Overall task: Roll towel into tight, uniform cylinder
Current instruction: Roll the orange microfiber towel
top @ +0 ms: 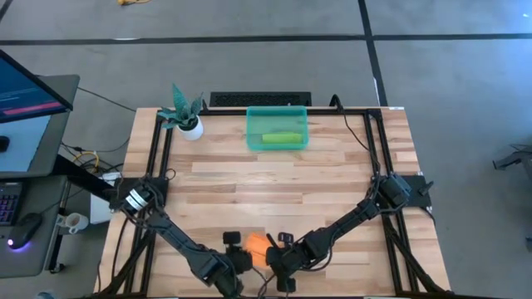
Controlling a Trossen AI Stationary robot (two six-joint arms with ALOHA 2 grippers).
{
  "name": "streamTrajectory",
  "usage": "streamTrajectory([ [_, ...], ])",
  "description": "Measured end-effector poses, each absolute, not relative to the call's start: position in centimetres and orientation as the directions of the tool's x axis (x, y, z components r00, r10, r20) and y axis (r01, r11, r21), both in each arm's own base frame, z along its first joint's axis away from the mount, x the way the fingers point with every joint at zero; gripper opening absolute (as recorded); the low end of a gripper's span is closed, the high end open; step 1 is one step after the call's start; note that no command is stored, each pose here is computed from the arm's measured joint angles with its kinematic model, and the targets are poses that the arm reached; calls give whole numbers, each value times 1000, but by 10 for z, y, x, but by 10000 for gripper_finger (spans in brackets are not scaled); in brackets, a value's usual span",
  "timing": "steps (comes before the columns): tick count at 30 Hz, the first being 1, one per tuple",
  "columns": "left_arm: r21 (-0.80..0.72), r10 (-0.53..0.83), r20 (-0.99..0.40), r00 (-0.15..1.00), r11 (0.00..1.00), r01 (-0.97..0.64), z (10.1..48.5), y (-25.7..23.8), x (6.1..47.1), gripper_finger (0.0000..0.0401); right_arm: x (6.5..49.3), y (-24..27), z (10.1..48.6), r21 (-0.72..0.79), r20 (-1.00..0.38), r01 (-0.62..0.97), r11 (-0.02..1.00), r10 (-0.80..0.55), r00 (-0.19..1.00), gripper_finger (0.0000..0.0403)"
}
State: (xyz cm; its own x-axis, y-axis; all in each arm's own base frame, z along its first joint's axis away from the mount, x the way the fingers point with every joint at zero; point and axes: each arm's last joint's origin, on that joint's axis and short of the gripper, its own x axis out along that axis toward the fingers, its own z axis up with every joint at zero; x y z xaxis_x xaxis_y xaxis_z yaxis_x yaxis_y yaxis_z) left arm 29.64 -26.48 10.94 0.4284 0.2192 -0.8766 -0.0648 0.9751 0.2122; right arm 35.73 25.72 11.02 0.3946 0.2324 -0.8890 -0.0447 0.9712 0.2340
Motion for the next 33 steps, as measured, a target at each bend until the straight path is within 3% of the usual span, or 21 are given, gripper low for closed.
streamTrajectory([
  [2, 115, 139, -907, 398, 990, -86, 116, -268, 297, 36, 356, 261, 110, 263, -884, -63, 963, 267, 384, 31],
  [4, 10, 54, -923, 381, 993, -115, 123, -274, 296, 15, 355, 267, 110, 298, -871, -88, 951, 308, 382, 34],
  [11, -321, -238, -915, 325, 918, -232, 143, -287, 298, 25, 354, 284, 113, 421, -806, -139, 896, 440, 397, 30],
  [23, -434, -355, -893, 277, 842, -321, 145, -282, 309, 21, 376, 254, 114, 656, -729, -25, 755, 641, 239, 29],
  [33, -427, -343, -896, 283, 842, -329, 145, -278, 311, 22, 393, 213, 109, 716, -696, 266, 646, 693, 189, 29],
])
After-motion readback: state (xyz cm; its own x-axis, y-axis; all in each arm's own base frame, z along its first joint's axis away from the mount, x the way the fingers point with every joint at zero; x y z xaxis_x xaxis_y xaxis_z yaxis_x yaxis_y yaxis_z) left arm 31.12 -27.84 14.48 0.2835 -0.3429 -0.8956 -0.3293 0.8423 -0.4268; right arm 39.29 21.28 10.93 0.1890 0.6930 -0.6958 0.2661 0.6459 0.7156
